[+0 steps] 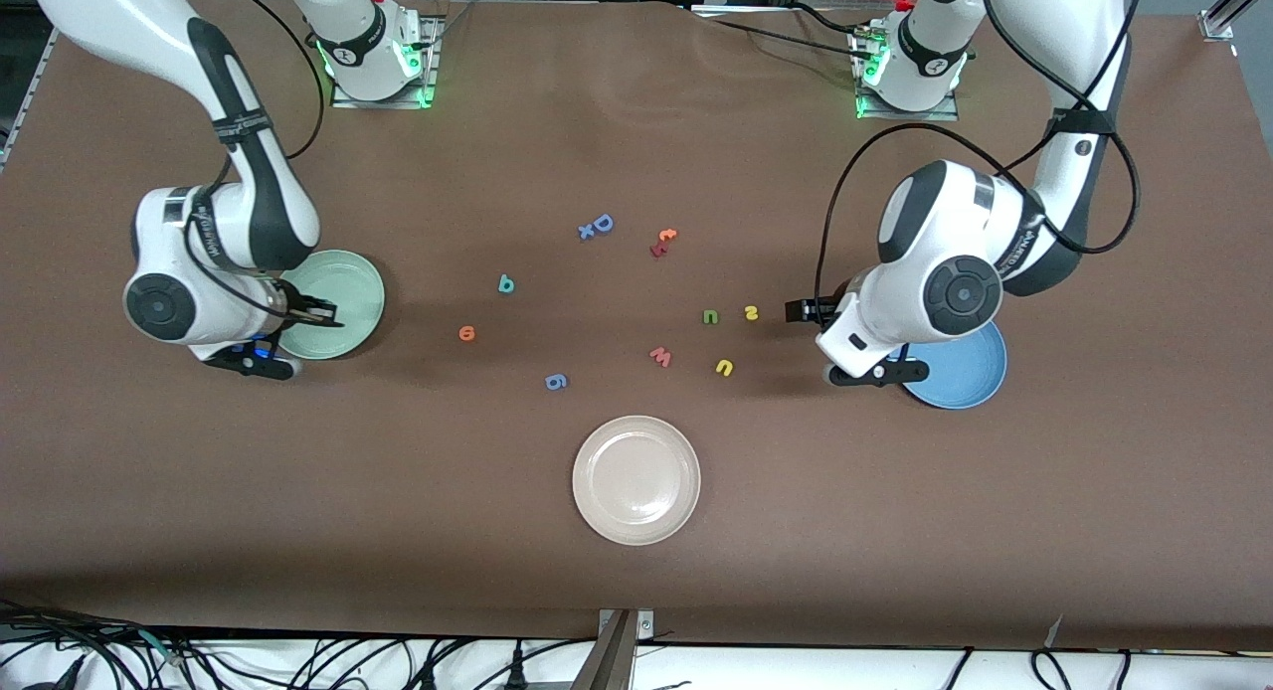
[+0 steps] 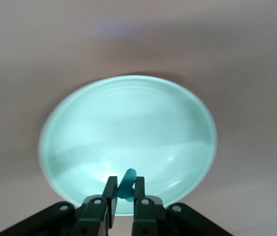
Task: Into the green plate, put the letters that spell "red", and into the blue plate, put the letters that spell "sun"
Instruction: 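Drop the teal r on the green plate while the left gripper reaches letters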
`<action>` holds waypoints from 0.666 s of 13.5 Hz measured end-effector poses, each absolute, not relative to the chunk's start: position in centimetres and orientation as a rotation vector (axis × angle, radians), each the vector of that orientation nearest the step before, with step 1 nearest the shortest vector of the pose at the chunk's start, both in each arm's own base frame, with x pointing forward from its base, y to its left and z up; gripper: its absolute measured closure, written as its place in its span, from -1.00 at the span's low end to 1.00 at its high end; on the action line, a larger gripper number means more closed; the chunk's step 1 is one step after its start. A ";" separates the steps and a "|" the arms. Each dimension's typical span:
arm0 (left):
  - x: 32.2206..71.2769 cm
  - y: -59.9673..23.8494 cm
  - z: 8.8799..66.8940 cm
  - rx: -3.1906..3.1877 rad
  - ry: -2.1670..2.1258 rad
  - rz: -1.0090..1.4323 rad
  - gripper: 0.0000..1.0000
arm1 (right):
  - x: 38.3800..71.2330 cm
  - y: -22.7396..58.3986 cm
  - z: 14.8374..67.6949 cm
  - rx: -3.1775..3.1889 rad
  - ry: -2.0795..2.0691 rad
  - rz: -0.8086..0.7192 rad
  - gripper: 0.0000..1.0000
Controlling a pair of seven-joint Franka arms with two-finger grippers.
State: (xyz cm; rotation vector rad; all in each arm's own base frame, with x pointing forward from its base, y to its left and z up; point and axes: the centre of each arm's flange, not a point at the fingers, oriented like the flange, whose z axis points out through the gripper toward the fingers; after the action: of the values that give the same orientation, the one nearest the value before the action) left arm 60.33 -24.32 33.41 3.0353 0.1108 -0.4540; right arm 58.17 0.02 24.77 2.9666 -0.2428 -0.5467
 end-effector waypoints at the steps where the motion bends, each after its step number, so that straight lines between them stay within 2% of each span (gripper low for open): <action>1: 59.9 -25.0 32.3 3.035 0.104 -0.426 -1.00 | 57.7 -1.8 24.2 2.964 -0.220 -0.571 0.65; 5: 56.7 -27.5 27.5 3.045 0.130 -0.377 -1.00 | 56.4 -5.8 21.2 2.967 -0.175 -0.613 0.65; 9: 53.9 -29.3 23.9 3.048 0.171 -0.269 -1.00 | 55.6 -6.2 18.5 2.965 -0.176 -0.641 0.65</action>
State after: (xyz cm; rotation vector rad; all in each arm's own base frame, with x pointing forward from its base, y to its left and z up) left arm 53.86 -29.35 23.88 3.0480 0.1710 -0.2686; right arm 55.64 -6.17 18.52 2.9647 -0.1757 -0.6415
